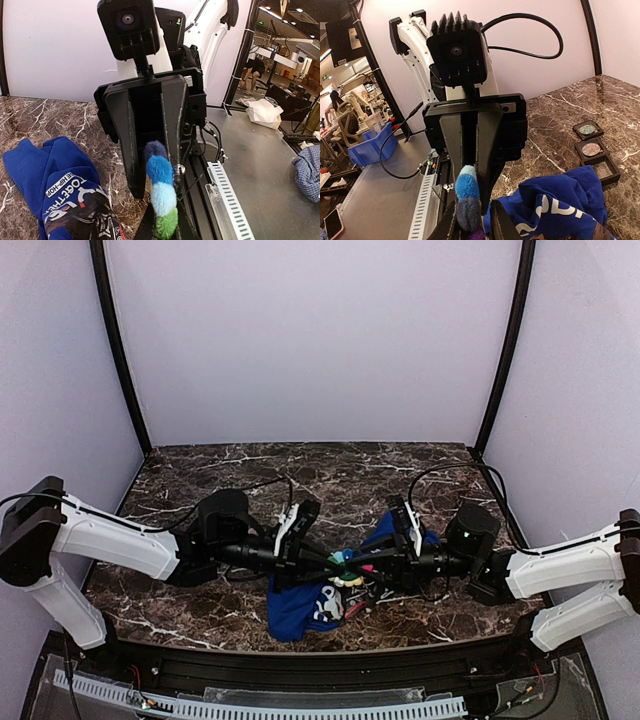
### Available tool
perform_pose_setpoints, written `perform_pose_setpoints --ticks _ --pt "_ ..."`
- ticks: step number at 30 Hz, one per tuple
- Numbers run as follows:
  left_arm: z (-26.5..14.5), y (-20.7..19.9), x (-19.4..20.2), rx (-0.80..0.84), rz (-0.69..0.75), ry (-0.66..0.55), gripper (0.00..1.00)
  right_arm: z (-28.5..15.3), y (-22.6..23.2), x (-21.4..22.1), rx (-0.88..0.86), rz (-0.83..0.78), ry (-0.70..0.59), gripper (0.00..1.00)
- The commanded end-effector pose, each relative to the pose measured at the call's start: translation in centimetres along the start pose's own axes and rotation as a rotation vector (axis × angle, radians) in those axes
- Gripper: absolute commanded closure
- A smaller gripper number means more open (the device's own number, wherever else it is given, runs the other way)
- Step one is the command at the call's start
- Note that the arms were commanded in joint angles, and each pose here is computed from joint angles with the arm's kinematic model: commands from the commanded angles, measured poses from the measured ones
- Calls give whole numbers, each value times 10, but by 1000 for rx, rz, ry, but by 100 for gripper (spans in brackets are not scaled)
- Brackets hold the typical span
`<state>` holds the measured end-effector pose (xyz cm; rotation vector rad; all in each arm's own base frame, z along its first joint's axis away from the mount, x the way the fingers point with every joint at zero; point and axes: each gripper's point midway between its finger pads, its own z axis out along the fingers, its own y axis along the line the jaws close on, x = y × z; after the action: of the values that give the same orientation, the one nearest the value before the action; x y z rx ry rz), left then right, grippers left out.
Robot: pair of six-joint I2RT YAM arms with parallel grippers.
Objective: Remove the brooch from the garment
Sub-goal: Close the brooch onto the crumpled clothing.
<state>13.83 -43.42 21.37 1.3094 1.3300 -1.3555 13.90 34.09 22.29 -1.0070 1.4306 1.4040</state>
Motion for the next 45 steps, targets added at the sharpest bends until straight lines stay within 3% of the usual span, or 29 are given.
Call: perform_pose_setpoints --ticks 1,9,14,16,17,19,21,23,27,33,45 --pt "3 -6 3 43 -6 20 99 -2 0 -7 6 -22 -26 81" --pt "3 -6 1 40 -4 17 99 -2 1 -6 5 -21 -23 100" --pt "3 -5 -1 33 1 13 98 -3 1 -6 9 -19 -30 100" --pt "4 -3 -3 27 10 13 87 -4 0 -8 18 -18 -42 100" --pt "4 -3 -3 22 15 14 74 -5 -1 -8 25 -15 -47 100" --pt "5 -1 -2 16 19 20 58 -6 -2 -11 38 -13 -55 100" --pt "6 0 -2 14 23 23 47 -7 -4 -12 52 -8 -60 100" --pt "7 0 -2 12 29 22 39 -8 -5 -13 61 -7 -63 100" --pt "8 7 -2 -30 38 24 31 -8 -6 -14 66 -6 -66 100" --pt "9 18 -4 -110 49 23 29 -8 -6 -15 67 -4 -71 100" --pt "12 23 -12 -135 61 4 34 -6 -7 -15 67 -1 -69 100"
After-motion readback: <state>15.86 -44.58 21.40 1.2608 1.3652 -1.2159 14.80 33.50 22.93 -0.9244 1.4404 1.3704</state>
